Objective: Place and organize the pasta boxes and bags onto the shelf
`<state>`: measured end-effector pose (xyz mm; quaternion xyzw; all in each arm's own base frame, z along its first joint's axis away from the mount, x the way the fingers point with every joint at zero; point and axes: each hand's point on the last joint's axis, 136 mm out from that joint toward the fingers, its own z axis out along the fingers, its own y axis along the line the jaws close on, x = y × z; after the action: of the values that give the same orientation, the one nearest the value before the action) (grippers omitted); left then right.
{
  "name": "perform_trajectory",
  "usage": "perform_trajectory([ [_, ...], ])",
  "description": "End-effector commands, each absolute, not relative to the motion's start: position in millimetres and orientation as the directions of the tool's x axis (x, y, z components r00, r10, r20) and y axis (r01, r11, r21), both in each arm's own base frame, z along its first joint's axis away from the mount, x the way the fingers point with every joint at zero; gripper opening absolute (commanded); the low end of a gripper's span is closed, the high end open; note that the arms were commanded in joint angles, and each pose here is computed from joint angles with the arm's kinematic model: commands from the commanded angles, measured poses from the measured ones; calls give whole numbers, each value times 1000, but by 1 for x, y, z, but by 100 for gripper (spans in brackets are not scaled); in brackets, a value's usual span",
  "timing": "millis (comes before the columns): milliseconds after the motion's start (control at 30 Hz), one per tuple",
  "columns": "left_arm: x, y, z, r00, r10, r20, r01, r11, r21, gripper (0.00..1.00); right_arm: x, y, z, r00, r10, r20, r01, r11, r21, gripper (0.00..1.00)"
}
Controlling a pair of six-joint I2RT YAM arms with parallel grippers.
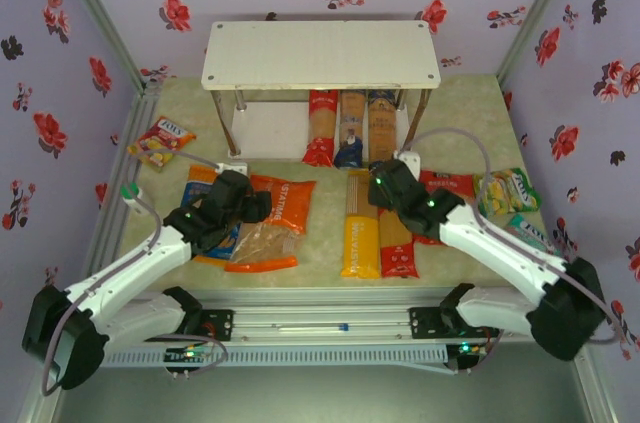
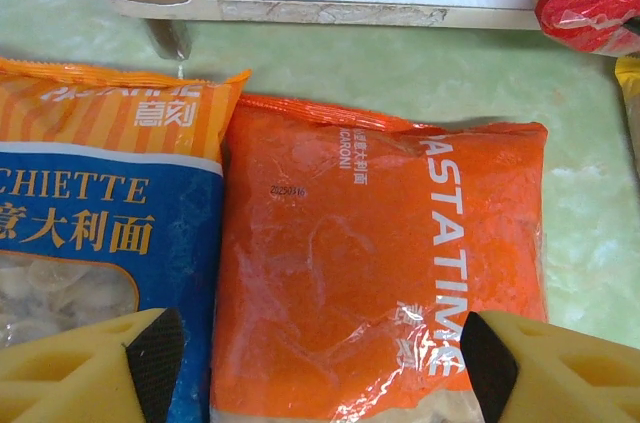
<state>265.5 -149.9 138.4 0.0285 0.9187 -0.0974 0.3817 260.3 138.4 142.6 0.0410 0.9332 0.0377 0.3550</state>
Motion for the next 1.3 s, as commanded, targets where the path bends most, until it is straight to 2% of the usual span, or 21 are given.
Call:
perform_trajectory([
  [0, 274, -155, 142, -690, -59, -722, 117, 975, -191, 78, 219, 105, 112, -811, 137, -569, 152, 988, 21, 75],
  [467, 276, -167, 144, -702, -46, -711, 156, 964, -217, 81, 188, 124, 37, -913, 192, -361, 179, 981, 70, 79],
  [833, 275, -162, 137, -703, -58, -709, 142, 965, -220, 82, 181, 131, 21, -927, 217, -305, 197, 976, 95, 86],
  [1267, 276, -160, 133, -707, -63, -705, 133, 966, -220, 82, 168, 130, -4, -940, 234, -246, 222, 972, 78, 85],
])
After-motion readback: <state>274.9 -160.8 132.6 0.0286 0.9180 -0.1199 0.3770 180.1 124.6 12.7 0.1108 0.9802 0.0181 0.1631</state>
